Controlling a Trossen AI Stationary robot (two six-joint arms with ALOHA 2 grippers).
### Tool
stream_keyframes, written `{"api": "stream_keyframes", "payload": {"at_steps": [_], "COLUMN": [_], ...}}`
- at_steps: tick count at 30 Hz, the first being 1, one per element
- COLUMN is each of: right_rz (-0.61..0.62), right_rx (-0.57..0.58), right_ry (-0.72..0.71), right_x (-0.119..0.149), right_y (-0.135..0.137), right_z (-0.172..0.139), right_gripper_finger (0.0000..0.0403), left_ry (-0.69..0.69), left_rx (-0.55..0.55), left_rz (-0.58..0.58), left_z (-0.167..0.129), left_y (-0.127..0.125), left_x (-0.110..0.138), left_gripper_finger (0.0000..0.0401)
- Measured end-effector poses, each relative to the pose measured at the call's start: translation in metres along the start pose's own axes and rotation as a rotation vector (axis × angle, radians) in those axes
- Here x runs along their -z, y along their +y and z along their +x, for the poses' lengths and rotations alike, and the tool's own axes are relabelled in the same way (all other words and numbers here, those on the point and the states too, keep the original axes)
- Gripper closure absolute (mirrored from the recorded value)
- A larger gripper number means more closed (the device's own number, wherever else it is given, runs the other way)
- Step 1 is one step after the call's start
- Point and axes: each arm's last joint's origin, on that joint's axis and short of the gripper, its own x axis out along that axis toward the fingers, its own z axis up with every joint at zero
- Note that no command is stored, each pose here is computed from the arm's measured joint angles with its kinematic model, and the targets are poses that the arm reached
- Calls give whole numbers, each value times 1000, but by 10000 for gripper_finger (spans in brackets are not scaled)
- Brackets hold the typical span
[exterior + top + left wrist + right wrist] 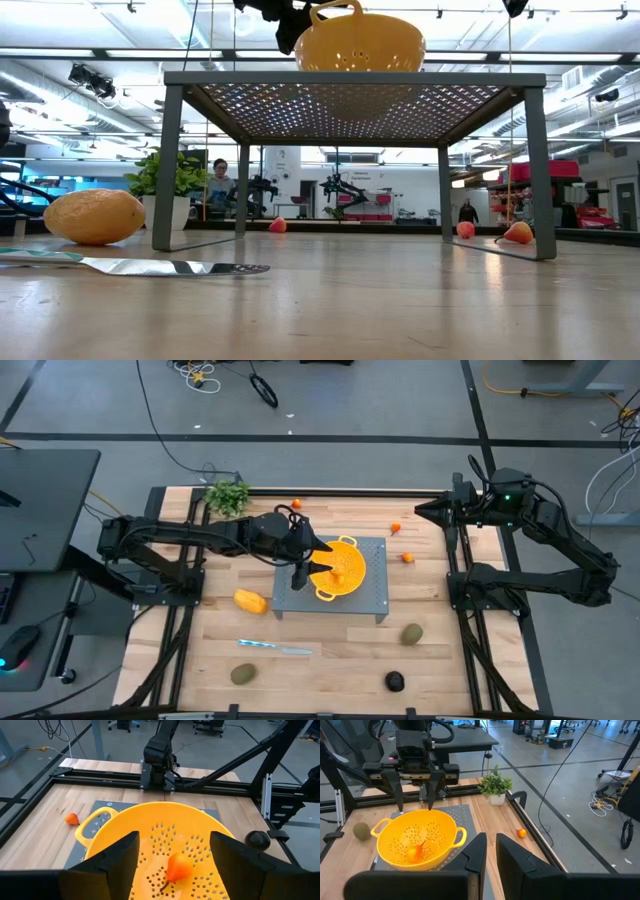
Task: Pick & Place Fruit
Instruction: Put the right bottom pear into the strainer bowl on the shelf
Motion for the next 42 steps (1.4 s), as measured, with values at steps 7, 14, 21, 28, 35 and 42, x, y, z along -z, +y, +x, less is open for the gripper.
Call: {"api": "stream_keyframes", "payload": {"at_steps": [7, 14, 21, 28, 35, 42], "right_rz": [-8, -8, -8, -8, -8, -8], "right_rx": [0, 0, 0, 0, 0, 0], "right_ry": [0, 0, 0, 0, 0, 0], "right_x": [0, 0, 0, 0, 0, 0], "right_y": [0, 0, 0, 0, 0, 0], "right_z": [0, 0, 0, 0, 0, 0], "right_gripper_finger": [355, 355, 355, 355, 355, 355], "left_ry": [0, -1, -1, -1, -1, -2], "left_rx": [0, 5, 7, 8, 9, 9], "left_rz": [0, -13, 4, 8, 10, 11], "left_z": [0, 0, 0, 0, 0, 0], "left_y": [0, 0, 0, 0, 0, 0], "left_x": [0, 0, 0, 0, 0, 0], "left_gripper_finger": [161, 214, 283, 327, 360, 388]}}
